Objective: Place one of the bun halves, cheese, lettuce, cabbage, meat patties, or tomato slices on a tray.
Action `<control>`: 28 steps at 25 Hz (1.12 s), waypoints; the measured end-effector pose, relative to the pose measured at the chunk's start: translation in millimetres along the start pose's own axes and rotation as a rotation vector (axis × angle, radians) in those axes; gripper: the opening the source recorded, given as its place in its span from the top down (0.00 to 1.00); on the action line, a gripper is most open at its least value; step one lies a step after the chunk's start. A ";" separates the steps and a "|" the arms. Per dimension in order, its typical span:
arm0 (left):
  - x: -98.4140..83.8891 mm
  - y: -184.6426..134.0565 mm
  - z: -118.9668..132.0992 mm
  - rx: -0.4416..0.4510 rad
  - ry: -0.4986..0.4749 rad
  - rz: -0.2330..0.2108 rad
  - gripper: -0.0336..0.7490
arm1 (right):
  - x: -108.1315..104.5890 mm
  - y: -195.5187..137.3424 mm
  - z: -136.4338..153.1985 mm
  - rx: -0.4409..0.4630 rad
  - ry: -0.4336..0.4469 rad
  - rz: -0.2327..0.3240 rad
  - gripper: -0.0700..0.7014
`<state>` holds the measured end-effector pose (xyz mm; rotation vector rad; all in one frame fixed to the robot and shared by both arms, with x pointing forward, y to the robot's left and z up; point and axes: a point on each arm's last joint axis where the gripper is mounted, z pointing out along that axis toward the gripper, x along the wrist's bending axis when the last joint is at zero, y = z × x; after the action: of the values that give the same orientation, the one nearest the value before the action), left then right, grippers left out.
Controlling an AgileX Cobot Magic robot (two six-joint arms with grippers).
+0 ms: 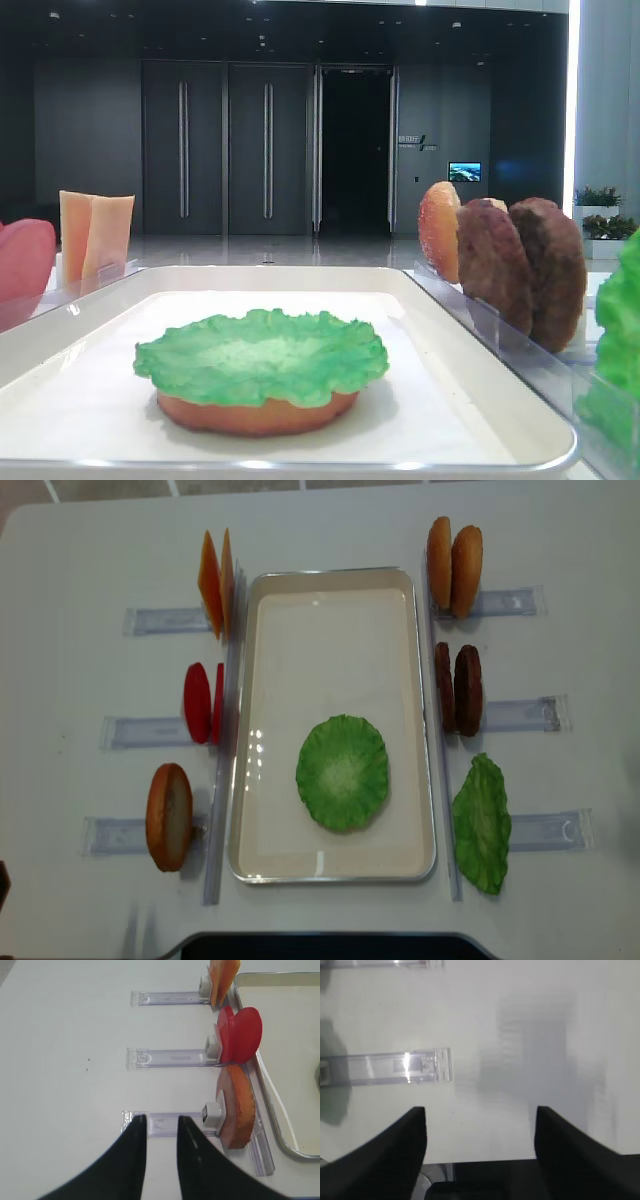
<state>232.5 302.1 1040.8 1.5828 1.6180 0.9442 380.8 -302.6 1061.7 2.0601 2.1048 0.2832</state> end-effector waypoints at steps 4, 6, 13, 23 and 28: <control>0.0 0.0 0.0 0.000 0.000 0.000 0.75 | 2.3 -36.3 -7.4 -0.094 -0.006 -0.002 0.30; 0.0 0.0 0.0 0.000 0.000 0.000 0.75 | 3.2 -53.0 -7.9 -0.136 -0.009 -0.003 0.30; 0.0 0.0 0.0 0.000 0.000 0.000 0.75 | 5.8 -97.0 -8.3 -0.296 -0.019 -0.006 0.30; 0.0 0.0 0.0 0.000 0.000 0.000 0.75 | 8.4 -134.7 -24.9 -0.566 -0.035 -0.011 0.30; 0.0 0.0 0.0 0.000 0.000 0.000 0.75 | 9.3 -149.2 -28.6 -0.664 -0.041 -0.013 0.30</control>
<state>232.5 302.1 1040.8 1.5828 1.6180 0.9442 229.1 -296.6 1050.3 1.6320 1.6791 0.8030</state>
